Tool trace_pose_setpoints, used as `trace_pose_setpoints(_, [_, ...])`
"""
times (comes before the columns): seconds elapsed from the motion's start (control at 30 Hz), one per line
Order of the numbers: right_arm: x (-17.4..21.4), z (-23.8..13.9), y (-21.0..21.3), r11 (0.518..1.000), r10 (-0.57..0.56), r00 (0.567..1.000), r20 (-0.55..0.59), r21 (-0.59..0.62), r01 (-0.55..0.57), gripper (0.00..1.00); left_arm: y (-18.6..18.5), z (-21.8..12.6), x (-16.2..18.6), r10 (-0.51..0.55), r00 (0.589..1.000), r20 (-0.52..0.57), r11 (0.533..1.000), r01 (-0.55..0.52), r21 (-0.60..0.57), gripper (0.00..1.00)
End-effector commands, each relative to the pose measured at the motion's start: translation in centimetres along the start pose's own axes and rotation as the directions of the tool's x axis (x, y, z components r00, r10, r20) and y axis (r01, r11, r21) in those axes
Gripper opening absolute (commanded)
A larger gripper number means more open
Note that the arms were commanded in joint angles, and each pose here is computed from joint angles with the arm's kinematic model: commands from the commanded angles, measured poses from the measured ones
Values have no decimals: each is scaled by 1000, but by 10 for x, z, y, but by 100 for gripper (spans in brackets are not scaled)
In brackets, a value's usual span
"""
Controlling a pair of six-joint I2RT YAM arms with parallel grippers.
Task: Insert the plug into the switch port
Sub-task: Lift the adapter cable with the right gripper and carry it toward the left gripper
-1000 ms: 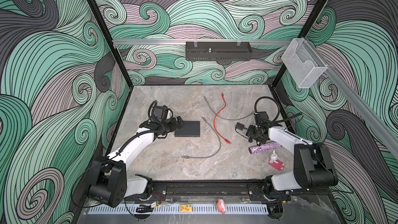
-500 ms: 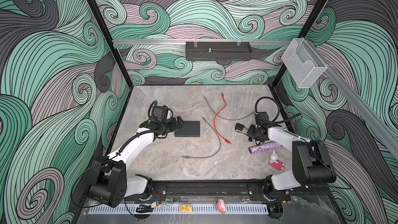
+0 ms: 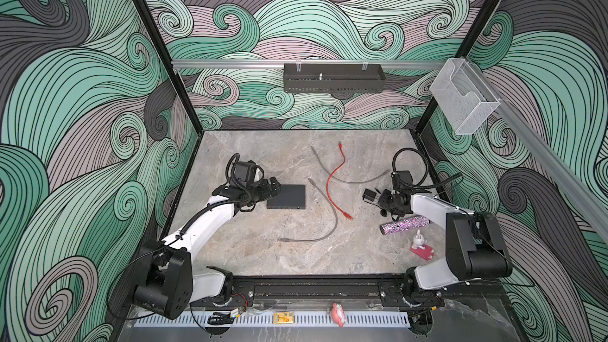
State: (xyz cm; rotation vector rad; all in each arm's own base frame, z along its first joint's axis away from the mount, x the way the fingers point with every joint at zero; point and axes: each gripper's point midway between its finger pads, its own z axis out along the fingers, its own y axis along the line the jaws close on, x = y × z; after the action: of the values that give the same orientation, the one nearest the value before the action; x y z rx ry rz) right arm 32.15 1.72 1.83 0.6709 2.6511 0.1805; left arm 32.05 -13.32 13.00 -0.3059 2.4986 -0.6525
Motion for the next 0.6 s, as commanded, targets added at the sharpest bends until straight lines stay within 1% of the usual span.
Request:
trace_pose_setpoints(0.0, [12,8,1,1000,-24,998,-62,-10,23,27,-4,-8,-3,3,1000,28,1000,-3,11,99])
trace_pose_setpoints(0.13, [12,9,-2,1000,-21,998,-65,10,21,25,-4,-10,-3,5,999,35,1000,-6,14,99])
trace_pose_setpoints(0.27, [9,6,-1,1000,-14,999,-48,8,14,17,-9,-13,-4,3,999,39,999,-4,33,99])
trace_pose_setpoints(0.4, [2,-7,0,1000,-5,1000,27,-17,5,10,-9,-15,-4,-2,998,56,999,0,47,99])
trace_pose_setpoints(0.57, [-11,-28,7,997,4,991,133,-79,6,8,-11,-14,-4,-4,999,48,999,2,53,99])
